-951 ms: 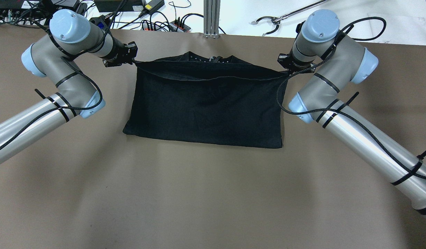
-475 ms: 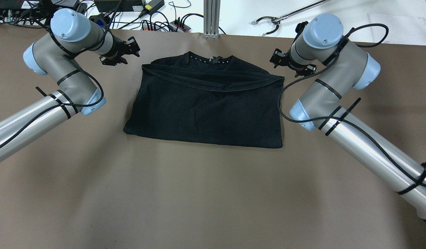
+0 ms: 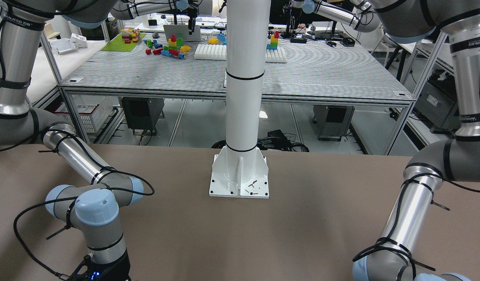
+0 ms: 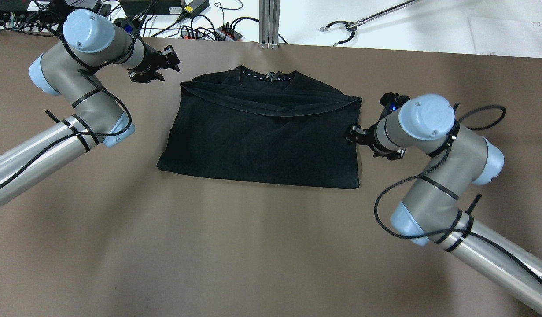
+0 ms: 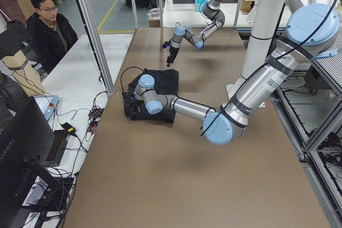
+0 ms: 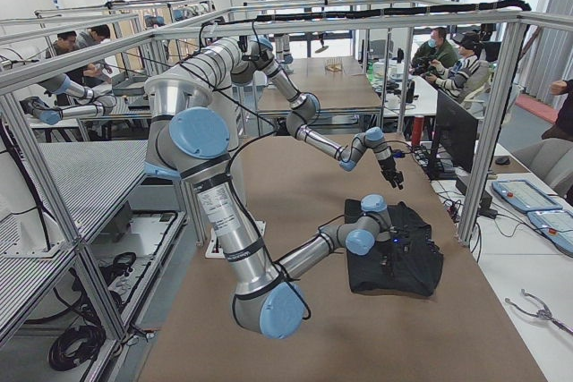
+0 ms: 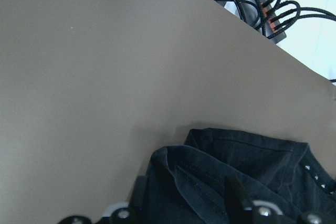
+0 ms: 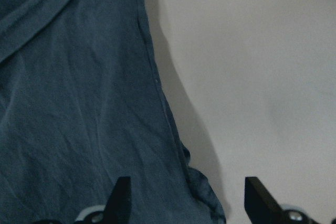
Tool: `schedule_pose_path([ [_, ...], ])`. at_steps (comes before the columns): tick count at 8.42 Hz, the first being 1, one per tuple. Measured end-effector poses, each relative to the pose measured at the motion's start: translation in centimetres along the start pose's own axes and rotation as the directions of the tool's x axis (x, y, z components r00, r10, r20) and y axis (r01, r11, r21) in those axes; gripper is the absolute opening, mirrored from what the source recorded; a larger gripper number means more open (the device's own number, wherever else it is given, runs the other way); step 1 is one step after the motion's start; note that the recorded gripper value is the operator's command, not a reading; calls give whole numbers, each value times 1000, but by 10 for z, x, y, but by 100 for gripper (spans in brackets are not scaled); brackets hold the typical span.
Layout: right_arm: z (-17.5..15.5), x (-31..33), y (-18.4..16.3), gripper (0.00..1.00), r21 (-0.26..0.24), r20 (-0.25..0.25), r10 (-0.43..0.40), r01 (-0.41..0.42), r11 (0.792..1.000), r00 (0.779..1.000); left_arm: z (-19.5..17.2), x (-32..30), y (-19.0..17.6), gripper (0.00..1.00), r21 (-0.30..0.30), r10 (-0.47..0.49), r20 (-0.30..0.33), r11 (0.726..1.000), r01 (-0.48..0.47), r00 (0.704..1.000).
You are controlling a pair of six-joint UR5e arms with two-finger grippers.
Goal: Fold clothes
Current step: 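Grasp the folded shirt's corner nearest the right gripper while the left arm withdraws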
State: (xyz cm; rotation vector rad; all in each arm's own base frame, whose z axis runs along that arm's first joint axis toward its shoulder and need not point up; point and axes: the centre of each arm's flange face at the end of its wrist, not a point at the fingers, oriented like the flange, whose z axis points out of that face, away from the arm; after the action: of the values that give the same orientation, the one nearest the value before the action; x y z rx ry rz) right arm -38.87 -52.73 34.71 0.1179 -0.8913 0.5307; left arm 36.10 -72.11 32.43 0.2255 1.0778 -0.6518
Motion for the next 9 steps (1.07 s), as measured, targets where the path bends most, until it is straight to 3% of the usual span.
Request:
schedule_pose_path([
  [2,19,18,55,72,1,1,7,-7,1000,1000,-9,-2,3,59,3,6,-17,1000,-6,1000],
  [4,36,28,74,60,16,-9,-4,4,1000,1000,-19,-9,8,59,6,11,-30,1000,-10,999],
  [5,41,31,74,38,21,-10,-3,4,1000,1000,-24,-11,11,59,6,4,-38,1000,-4,999],
  [6,49,35,71,9,26,-4,0,0,1000,1000,-29,-13,14,59,7,-5,-46,1000,5,999],
  [7,54,37,69,0,29,15,15,-15,999,1000,-33,-17,16,59,8,-9,-50,1000,10,999],
  [9,57,36,67,0,26,44,76,-77,997,996,-40,-25,19,59,8,-10,-58,1000,11,998],
])
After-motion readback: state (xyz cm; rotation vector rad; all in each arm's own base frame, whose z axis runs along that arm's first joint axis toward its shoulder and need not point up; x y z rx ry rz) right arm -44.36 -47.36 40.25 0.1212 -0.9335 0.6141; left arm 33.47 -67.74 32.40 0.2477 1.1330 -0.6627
